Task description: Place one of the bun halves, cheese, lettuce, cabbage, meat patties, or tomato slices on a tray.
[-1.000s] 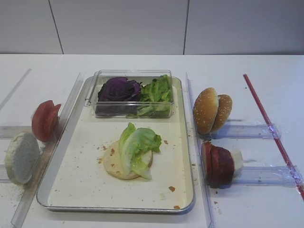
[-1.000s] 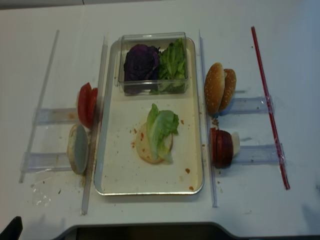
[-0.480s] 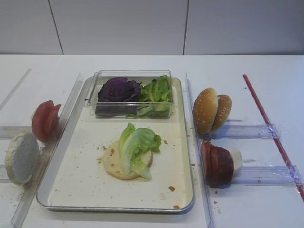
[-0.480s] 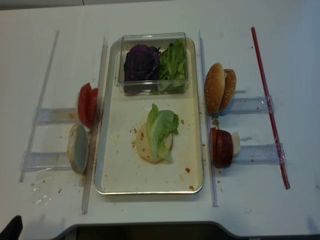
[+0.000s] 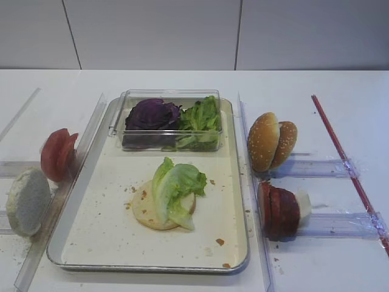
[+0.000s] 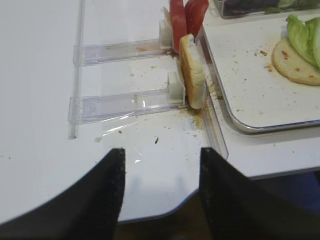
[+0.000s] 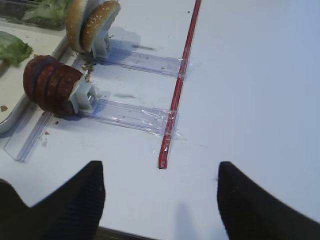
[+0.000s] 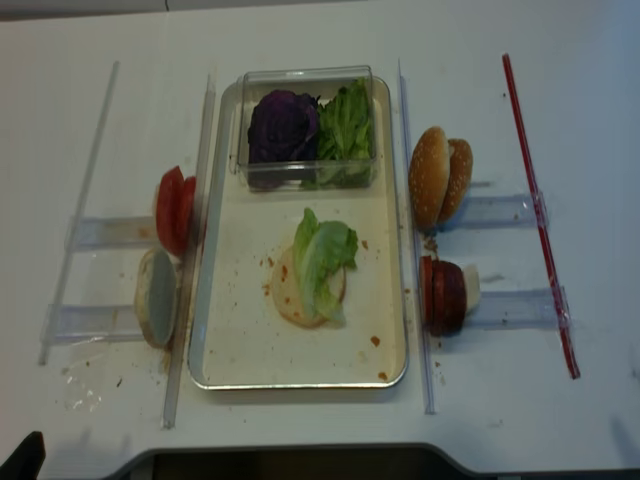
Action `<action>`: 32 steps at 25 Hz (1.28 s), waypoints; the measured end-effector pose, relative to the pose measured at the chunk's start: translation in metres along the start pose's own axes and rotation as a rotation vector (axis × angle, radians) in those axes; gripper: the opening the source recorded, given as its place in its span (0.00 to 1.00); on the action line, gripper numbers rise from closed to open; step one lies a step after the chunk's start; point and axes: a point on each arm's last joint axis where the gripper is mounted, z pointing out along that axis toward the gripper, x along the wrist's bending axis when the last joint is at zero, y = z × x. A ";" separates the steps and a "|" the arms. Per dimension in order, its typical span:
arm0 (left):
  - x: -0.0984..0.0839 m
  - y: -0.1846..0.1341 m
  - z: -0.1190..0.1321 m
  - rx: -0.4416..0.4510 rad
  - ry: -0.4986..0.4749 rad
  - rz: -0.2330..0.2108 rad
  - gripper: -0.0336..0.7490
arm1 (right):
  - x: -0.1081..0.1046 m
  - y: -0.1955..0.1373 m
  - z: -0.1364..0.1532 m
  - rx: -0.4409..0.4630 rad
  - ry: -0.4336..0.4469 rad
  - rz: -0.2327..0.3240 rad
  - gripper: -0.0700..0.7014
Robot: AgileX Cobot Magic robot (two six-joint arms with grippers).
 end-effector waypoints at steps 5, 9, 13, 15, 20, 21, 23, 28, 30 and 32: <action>0.000 0.000 0.000 0.000 0.000 0.000 0.47 | 0.000 0.000 0.001 -0.003 -0.002 -0.001 0.74; 0.000 0.000 0.000 0.000 0.000 0.000 0.47 | 0.000 0.000 0.001 -0.005 -0.003 -0.001 0.74; 0.000 0.000 0.000 0.000 0.000 0.000 0.47 | 0.000 0.000 0.001 -0.005 -0.003 -0.001 0.74; 0.000 0.000 0.000 0.000 0.000 0.000 0.47 | 0.000 0.000 0.001 -0.005 -0.003 -0.001 0.74; 0.000 0.000 0.000 0.000 0.000 0.000 0.47 | 0.000 0.000 0.001 -0.005 -0.003 -0.001 0.74; 0.000 0.000 0.000 0.000 0.000 0.000 0.47 | 0.000 0.000 0.001 -0.005 -0.003 -0.001 0.74; 0.000 0.000 0.000 0.000 0.000 0.000 0.47 | 0.000 0.000 0.001 -0.005 -0.003 -0.001 0.74; 0.000 0.000 0.000 0.000 0.000 0.000 0.47 | 0.000 0.000 0.001 -0.005 -0.003 -0.001 0.74; 0.000 0.000 0.000 0.000 0.000 0.000 0.47 | 0.000 0.000 0.001 -0.005 -0.003 -0.001 0.74; 0.000 0.000 0.000 0.000 0.000 0.000 0.47 | 0.000 0.000 0.001 -0.005 -0.003 -0.001 0.74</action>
